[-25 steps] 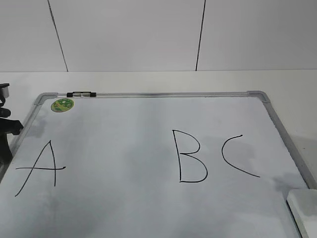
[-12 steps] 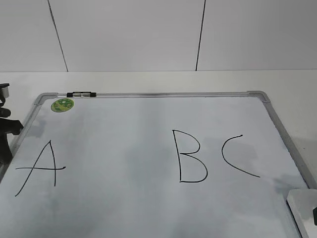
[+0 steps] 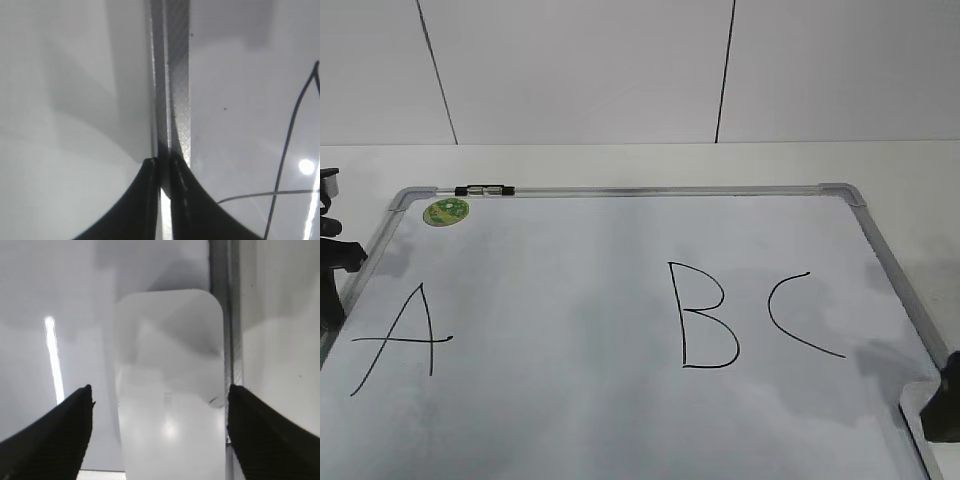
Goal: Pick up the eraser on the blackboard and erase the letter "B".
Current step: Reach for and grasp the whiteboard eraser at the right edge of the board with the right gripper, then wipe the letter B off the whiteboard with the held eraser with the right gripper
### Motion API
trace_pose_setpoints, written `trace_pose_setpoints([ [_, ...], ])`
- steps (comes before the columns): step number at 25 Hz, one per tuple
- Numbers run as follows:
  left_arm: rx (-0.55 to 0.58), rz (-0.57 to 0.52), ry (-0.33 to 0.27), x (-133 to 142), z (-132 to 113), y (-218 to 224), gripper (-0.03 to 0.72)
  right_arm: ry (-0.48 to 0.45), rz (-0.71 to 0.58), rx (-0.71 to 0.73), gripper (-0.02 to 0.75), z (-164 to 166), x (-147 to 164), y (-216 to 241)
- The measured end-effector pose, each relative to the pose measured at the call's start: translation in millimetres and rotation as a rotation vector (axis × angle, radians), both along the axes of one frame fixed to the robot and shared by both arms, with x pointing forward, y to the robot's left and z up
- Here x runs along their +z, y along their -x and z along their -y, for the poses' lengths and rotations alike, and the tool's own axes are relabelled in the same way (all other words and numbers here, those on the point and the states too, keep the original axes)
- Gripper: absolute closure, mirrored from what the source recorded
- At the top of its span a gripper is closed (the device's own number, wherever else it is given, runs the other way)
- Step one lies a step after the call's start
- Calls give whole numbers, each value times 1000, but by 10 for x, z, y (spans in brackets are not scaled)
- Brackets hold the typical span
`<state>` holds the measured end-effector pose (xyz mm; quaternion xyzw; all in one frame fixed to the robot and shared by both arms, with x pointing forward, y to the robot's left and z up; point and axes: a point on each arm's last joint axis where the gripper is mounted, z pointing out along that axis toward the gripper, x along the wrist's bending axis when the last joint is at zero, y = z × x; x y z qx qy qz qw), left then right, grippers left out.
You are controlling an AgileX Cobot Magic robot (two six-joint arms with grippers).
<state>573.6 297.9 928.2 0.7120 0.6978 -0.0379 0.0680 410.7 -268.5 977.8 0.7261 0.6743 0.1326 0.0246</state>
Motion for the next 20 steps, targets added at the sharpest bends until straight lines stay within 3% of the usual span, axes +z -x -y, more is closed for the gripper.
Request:
trace_pose_setpoints([
  [6, 1, 0, 1, 0, 1, 0, 663, 2, -97, 5, 71, -18, -138, -88],
  [20, 1, 0, 1, 0, 1, 0, 662, 10, -193, 44, 73, -27, -266, -99],
])
